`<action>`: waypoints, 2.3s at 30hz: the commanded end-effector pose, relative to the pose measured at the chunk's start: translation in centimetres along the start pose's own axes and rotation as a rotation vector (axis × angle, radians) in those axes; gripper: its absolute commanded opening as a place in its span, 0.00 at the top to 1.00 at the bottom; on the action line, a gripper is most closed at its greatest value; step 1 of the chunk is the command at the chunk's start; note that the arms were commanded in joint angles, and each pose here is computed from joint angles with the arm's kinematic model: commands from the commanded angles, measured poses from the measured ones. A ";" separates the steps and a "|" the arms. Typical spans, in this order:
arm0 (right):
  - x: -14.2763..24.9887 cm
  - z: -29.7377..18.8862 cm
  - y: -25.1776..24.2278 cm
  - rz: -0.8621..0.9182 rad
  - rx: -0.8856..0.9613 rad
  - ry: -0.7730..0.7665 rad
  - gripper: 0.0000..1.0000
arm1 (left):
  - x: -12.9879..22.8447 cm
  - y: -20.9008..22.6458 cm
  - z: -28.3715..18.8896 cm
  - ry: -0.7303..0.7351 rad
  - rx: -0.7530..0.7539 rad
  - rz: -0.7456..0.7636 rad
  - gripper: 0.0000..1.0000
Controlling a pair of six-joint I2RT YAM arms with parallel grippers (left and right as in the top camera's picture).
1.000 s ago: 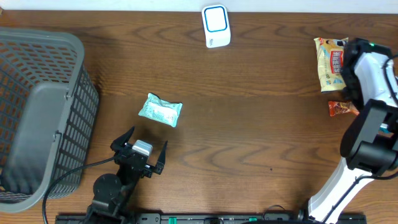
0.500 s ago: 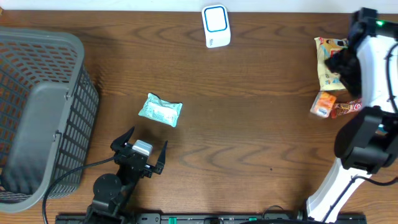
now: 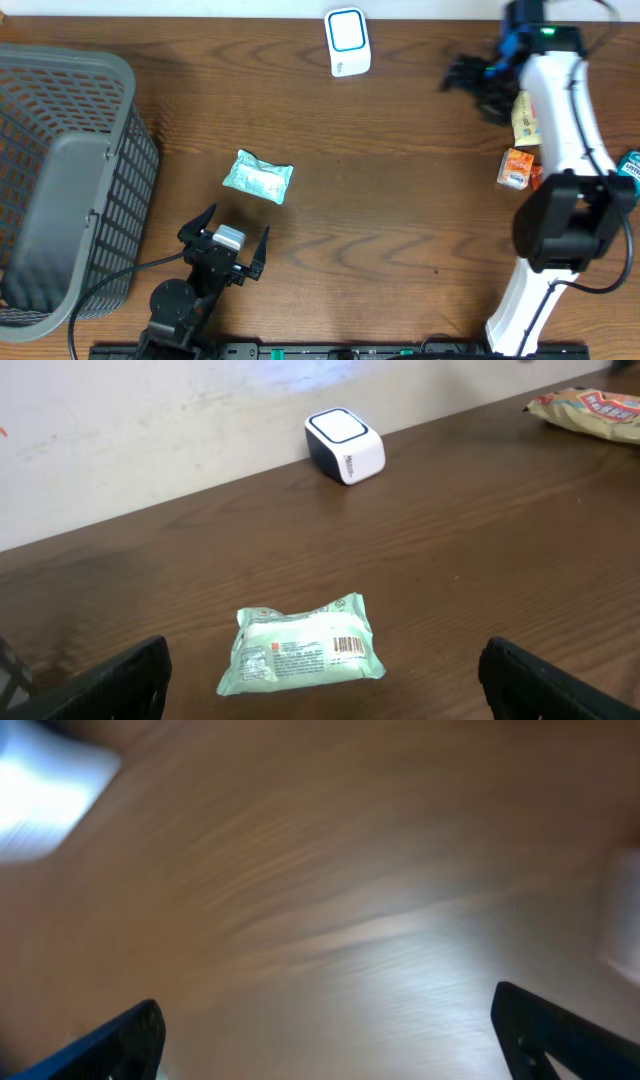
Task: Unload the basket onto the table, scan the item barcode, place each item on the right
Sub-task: 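Swing the right gripper to the mint-green packet and grasp it, then lift the mint packet and turn it with the right gripper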
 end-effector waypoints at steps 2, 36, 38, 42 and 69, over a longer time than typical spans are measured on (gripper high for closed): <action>7.4 1.4 10.8 -0.561 -0.391 0.179 0.01 | 1.2 -0.4 0.2 0.035 0.016 -0.016 0.02; 24.7 17.4 25.3 -1.400 -0.540 0.151 0.05 | 1.2 -0.4 0.2 0.035 0.016 -0.016 0.02; 25.3 18.3 24.8 -1.400 -0.532 0.176 0.05 | 1.2 -0.4 0.2 0.035 0.016 -0.016 0.02; 26.4 19.4 24.0 -1.401 -0.506 0.223 0.31 | 1.2 -0.4 0.2 0.035 0.016 -0.016 0.02; 12.6 16.3 6.2 -0.537 0.377 0.203 0.97 | 1.2 -0.4 0.2 0.035 0.016 -0.016 0.02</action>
Point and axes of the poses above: each gripper's point midway between its finger pads, its own z axis out along the fingers, its own y axis along the line the jaws close on, x = y × z, the point moved 1 cm from there along -z, back along the fingers, and after that the axes turned 1 degree about z, right-handed, at the moved point
